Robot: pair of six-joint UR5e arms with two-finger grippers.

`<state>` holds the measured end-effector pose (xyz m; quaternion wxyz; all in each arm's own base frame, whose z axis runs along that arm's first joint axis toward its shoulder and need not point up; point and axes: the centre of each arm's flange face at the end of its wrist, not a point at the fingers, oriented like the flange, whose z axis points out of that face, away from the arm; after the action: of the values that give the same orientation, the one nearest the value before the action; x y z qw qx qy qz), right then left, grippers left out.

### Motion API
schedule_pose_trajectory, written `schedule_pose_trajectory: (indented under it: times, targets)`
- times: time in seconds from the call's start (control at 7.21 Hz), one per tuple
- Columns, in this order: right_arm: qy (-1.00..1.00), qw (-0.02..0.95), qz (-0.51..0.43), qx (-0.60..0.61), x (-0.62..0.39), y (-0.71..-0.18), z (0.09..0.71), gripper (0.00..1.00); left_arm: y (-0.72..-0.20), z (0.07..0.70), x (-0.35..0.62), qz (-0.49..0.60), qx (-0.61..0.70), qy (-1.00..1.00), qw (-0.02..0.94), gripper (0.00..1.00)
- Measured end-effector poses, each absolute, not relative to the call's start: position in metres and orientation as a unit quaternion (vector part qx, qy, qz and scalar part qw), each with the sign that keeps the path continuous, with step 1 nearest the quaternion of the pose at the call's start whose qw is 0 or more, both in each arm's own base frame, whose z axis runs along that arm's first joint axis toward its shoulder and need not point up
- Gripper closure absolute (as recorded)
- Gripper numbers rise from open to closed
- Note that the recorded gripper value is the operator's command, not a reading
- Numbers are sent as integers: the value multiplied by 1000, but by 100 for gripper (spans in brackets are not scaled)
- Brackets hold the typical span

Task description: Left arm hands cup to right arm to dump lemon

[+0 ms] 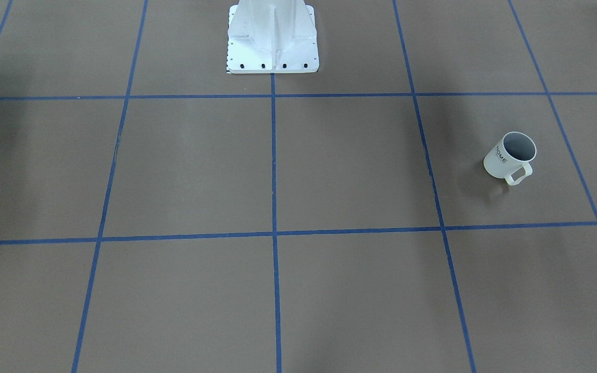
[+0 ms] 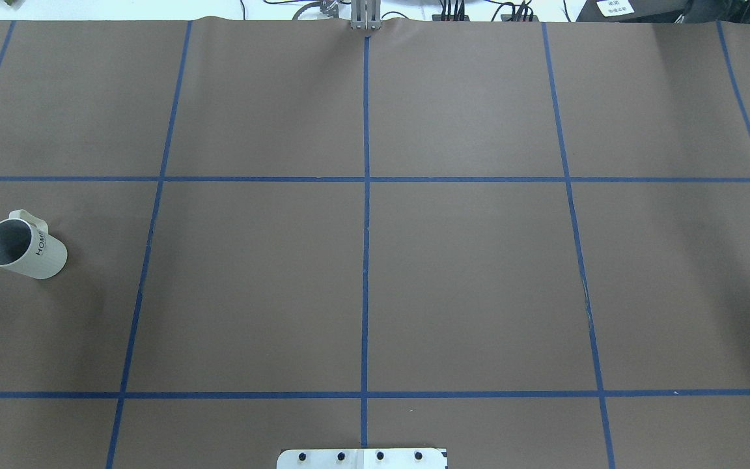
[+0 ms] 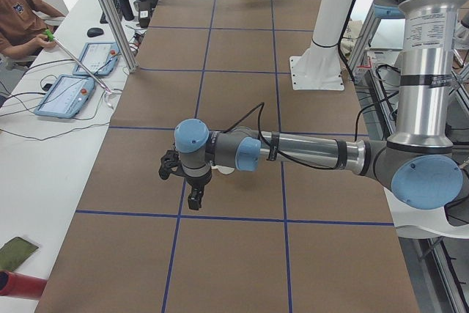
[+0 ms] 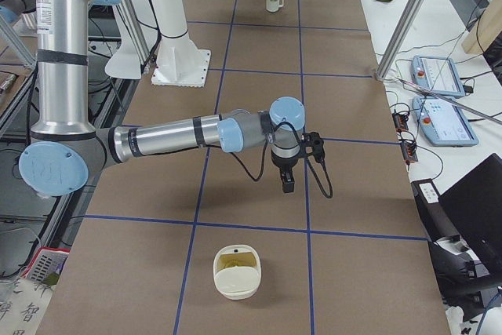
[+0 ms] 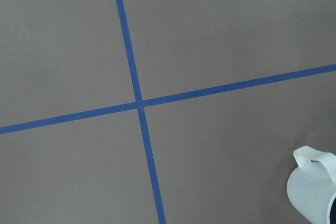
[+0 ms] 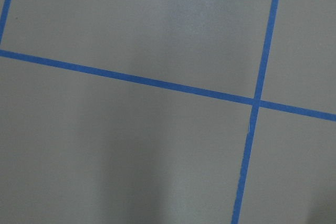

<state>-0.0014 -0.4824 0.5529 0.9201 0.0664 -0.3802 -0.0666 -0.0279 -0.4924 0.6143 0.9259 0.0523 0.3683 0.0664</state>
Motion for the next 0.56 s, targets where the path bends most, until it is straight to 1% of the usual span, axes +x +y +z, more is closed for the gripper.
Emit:
schedule_pose_trajectory:
  times: [0.56]
  targets:
    - [-376, 923, -65, 55, -1, -489, 550, 0, -487, 615, -27, 65, 52, 371, 925, 0]
